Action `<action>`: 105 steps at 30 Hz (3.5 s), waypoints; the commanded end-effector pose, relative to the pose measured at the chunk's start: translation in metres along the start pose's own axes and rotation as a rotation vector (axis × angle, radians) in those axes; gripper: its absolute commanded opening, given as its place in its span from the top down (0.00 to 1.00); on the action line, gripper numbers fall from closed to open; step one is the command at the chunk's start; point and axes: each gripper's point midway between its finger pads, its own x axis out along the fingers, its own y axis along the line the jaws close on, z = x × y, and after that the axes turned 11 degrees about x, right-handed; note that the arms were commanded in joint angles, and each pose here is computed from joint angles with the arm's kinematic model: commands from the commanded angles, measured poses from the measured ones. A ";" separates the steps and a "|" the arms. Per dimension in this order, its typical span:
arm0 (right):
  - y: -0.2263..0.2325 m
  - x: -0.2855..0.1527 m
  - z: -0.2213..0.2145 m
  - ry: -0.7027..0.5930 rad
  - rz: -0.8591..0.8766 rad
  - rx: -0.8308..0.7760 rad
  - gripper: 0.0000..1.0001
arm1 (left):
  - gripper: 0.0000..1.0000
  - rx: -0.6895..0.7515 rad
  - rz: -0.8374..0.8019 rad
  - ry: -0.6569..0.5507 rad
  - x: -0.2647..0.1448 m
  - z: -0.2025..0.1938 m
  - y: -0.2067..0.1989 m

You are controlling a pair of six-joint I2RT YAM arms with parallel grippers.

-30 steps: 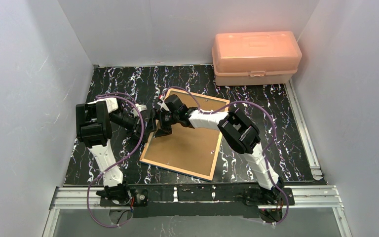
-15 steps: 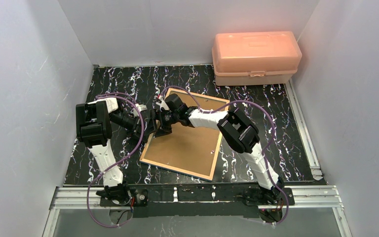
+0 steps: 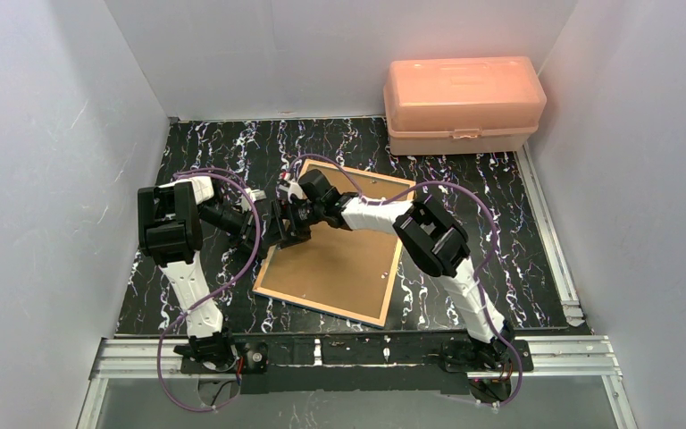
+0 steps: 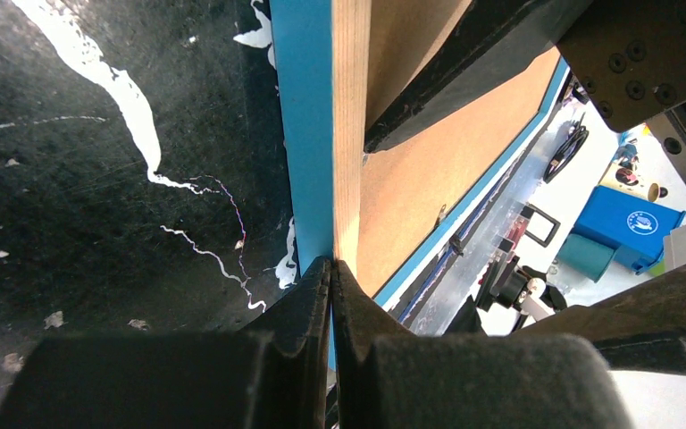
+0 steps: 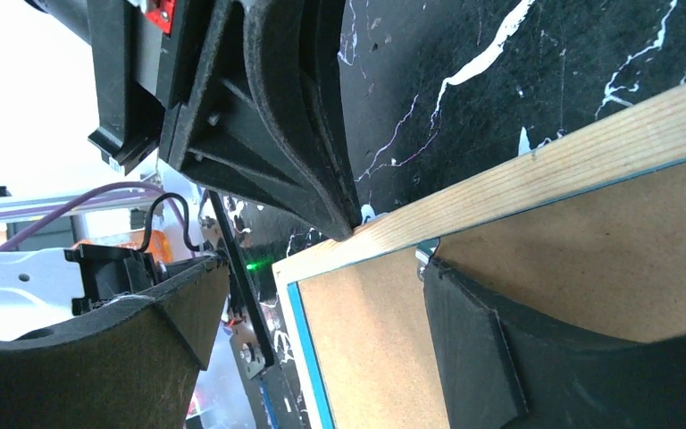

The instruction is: Put the photo into the frame

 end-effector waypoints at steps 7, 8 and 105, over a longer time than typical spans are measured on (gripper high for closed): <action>-0.045 -0.002 0.026 -0.203 -0.096 -0.040 0.12 | 1.00 0.006 -0.040 0.006 0.004 0.000 -0.007; -0.044 0.000 0.025 -0.202 -0.087 -0.038 0.12 | 1.00 0.007 -0.040 0.005 0.004 0.001 -0.007; -0.007 -0.004 -0.030 -0.028 0.076 -0.005 0.15 | 1.00 -0.001 0.010 0.108 0.023 -0.012 -0.008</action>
